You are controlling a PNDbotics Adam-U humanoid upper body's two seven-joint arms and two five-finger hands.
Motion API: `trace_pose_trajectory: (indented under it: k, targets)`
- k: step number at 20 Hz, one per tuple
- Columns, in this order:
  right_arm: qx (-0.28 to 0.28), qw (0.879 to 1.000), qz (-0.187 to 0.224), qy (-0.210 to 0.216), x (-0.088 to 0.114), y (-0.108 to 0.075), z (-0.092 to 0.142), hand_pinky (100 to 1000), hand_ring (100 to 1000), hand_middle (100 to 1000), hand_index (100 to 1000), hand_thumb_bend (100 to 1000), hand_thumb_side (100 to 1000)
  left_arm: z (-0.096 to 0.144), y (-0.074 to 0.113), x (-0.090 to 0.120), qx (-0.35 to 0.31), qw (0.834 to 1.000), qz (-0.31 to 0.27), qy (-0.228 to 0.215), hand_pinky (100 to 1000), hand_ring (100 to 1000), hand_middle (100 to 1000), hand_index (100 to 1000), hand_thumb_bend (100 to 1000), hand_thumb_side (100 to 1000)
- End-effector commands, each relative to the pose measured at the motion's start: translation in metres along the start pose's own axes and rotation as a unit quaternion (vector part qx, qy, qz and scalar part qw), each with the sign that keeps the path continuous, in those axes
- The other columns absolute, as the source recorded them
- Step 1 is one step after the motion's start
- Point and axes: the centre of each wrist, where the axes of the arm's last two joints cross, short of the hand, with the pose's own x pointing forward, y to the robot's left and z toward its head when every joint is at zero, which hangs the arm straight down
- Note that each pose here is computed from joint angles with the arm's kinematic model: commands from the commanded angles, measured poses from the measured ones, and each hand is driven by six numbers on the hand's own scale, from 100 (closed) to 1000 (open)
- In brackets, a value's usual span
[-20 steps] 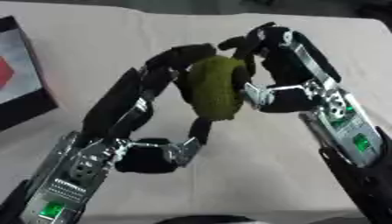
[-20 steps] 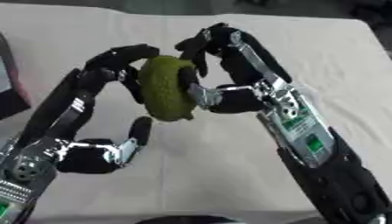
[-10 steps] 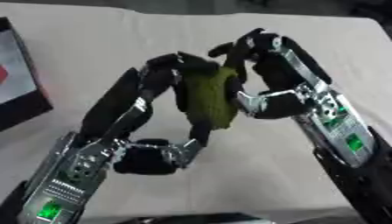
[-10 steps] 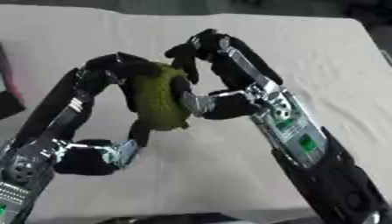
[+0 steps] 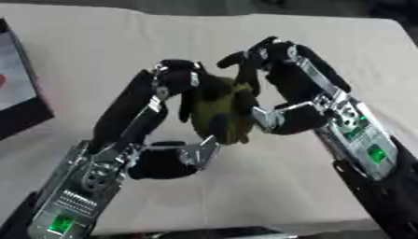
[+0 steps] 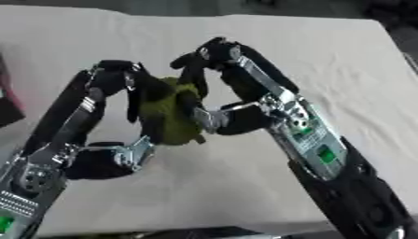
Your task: Pick up the objects with one hand, pass them to the other hand, and then place them into the box on the other side of the table.
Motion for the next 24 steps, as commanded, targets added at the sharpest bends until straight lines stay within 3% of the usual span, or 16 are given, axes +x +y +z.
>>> trace_pose_trajectory:
  k: [1, 14, 15, 24]
  targets:
    - [-0.001, 1.000, 0.008, -0.014, 0.0076, -0.0075, -0.0027, 773, 413, 291, 304, 100, 100, -0.0048, 0.0009, 0.0028, 0.010, 1.000, 0.002, -0.007, 555, 210, 393, 619, 100, 541]
    - [-0.013, 1.000, 0.007, -0.014, 0.0077, -0.0087, -0.0019, 771, 416, 302, 316, 100, 107, -0.0039, -0.0019, 0.0006, 0.020, 1.000, 0.007, -0.001, 533, 188, 335, 566, 100, 557]
    - [-0.013, 1.000, 0.007, -0.013, 0.0077, -0.0086, -0.0018, 769, 414, 296, 309, 100, 111, -0.0041, -0.0017, 0.0007, 0.022, 1.000, 0.007, -0.002, 518, 171, 286, 524, 100, 569]
    - [-0.019, 1.000, 0.007, -0.011, 0.0074, -0.0088, -0.0005, 741, 386, 238, 244, 100, 100, -0.0051, -0.0019, 0.0022, 0.028, 1.000, 0.008, -0.003, 533, 182, 327, 558, 100, 569]
